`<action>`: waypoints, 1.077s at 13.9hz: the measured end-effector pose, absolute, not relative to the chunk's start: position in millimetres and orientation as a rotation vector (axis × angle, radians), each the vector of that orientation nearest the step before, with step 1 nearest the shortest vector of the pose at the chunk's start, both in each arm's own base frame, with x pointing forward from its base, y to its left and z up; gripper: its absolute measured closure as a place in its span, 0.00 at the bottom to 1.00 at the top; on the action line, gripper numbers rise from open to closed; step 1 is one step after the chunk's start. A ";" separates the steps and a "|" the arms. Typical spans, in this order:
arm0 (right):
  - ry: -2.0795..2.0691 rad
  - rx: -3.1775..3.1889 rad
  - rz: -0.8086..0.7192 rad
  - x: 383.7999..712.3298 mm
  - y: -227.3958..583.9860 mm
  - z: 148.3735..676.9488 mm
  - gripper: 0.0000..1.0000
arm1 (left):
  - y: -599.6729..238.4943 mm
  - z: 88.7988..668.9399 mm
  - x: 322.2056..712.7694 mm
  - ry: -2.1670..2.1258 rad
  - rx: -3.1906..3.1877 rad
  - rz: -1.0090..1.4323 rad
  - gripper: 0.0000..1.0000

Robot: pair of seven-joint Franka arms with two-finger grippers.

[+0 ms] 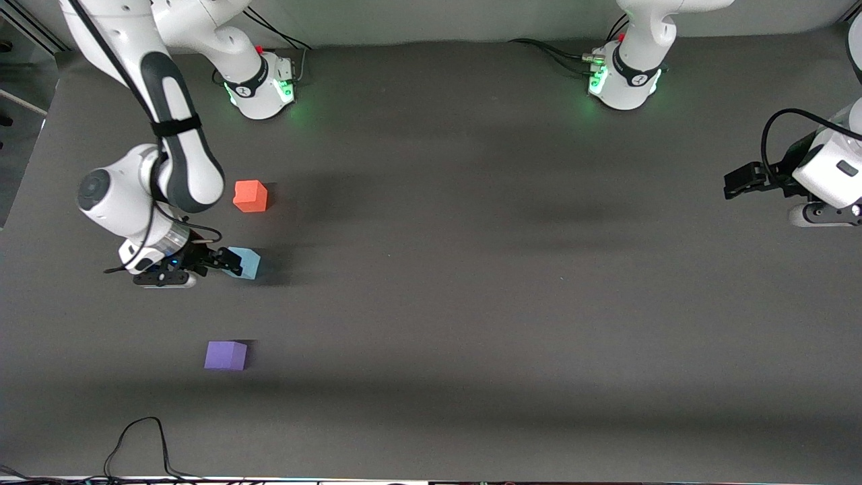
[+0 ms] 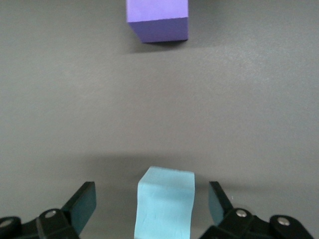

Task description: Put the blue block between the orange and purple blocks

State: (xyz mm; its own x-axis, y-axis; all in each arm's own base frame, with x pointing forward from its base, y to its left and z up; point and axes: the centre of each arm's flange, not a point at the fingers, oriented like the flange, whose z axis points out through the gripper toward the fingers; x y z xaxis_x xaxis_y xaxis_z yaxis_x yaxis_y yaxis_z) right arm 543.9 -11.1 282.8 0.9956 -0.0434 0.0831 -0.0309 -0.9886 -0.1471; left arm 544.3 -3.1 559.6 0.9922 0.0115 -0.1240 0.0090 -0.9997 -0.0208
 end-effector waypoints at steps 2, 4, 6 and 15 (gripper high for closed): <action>-0.009 -2.968 -0.035 554.3 -23.5 321.2 0.00 | -2.8 558.7 544.2 -0.017 -3.115 0.196 0.00; -0.099 -2.958 0.045 569.7 -29.2 375.1 0.00 | -2.7 559.0 544.9 -0.017 -3.116 0.186 0.00; -0.161 -2.963 0.083 582.9 -25.8 433.2 0.00 | -2.5 559.2 545.5 -0.018 -3.116 0.179 0.00; -0.071 -3.078 0.015 514.9 21.7 613.0 0.00 | 8.4 577.8 546.1 -0.048 -3.119 0.139 0.00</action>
